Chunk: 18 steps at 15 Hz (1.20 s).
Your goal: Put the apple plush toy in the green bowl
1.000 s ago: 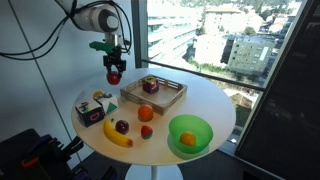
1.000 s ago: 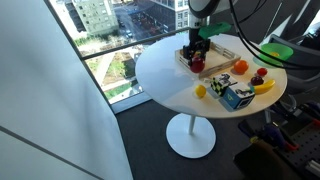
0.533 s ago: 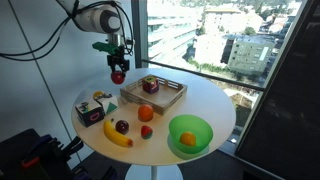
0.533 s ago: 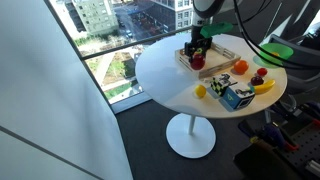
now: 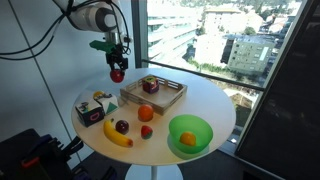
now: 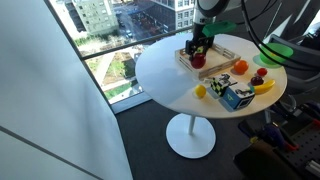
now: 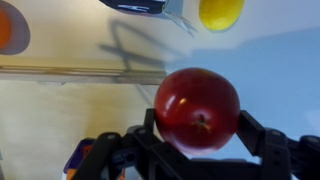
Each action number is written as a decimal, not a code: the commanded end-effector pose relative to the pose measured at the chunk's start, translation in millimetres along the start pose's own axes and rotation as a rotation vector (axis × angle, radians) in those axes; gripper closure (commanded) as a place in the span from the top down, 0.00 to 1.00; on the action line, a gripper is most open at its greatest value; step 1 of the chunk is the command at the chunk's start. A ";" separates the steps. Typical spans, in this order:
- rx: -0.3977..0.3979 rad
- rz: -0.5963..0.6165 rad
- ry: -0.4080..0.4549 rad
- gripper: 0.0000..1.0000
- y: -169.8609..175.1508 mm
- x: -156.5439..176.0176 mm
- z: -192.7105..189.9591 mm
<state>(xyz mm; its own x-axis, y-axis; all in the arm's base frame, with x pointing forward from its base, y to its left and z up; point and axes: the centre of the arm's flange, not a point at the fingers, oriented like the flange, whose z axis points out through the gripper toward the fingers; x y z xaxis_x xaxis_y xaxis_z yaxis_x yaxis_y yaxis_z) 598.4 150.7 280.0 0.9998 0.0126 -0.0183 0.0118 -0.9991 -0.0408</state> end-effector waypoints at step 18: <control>-0.044 0.022 0.040 0.56 18.8 10.7 -15.7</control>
<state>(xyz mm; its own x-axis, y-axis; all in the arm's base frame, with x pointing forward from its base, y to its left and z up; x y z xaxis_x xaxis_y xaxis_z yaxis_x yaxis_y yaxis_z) 603.3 140.9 283.4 0.9999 0.0155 -0.0028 0.0155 -0.9998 -0.0154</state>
